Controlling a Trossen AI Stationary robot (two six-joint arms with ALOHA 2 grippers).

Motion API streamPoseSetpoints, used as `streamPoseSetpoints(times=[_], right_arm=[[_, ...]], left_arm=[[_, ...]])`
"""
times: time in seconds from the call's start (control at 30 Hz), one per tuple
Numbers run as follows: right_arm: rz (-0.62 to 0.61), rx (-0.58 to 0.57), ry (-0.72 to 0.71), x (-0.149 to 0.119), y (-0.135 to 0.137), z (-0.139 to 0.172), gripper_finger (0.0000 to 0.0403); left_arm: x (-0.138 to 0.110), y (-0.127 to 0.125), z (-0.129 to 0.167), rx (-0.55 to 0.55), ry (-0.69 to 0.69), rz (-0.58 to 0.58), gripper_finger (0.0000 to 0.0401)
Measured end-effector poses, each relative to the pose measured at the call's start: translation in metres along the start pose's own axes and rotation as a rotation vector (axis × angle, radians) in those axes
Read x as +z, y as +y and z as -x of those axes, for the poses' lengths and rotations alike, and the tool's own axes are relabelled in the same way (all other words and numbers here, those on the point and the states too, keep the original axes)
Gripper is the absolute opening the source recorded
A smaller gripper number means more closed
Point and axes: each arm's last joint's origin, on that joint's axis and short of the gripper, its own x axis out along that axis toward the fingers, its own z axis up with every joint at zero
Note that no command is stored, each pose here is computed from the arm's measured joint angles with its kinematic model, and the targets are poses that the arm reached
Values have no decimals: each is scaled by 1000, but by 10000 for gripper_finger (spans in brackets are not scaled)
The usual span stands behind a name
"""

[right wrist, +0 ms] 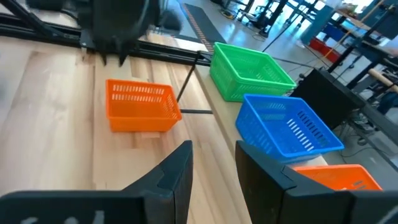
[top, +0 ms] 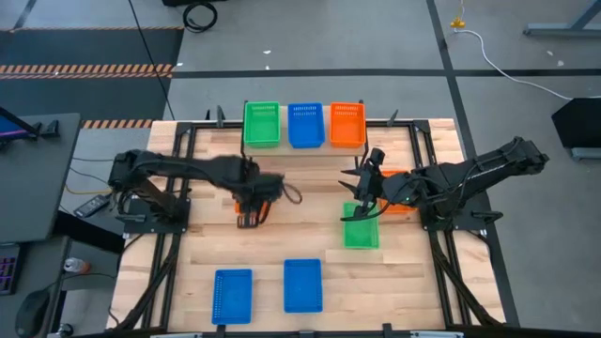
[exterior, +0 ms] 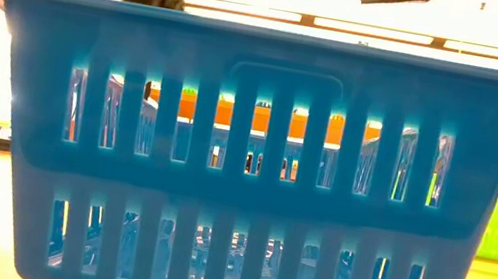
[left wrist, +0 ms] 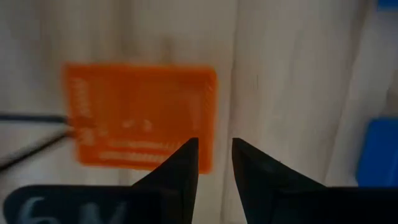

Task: Stack baskets on shelf by color
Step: Stack the left orange bin on the orange bin on the shelf

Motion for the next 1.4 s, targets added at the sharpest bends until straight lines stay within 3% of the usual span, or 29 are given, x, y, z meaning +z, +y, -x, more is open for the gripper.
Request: streamPoseSetpoints(times=[0.2,0.43,0.63,0.8,1.0,1.4], right_arm=[[-10,18,0,0,1,0,128],[-9,19,2,0,1,0,128],[3,21,19,-2,1,0,128],[-4,21,21,-3,1,0,128],[-5,21,21,-3,1,0,128],[-4,21,22,-3,1,0,128]], left_arm=[[-13,-11,-45,16,47,22,105],[-12,-14,-63,16,-22,6,105],[-24,-17,-83,-42,28,24,105],[-36,-15,-99,-11,63,29,105],[-38,-16,-116,20,-18,28,103],[-23,-29,-98,15,-89,-8,6]])
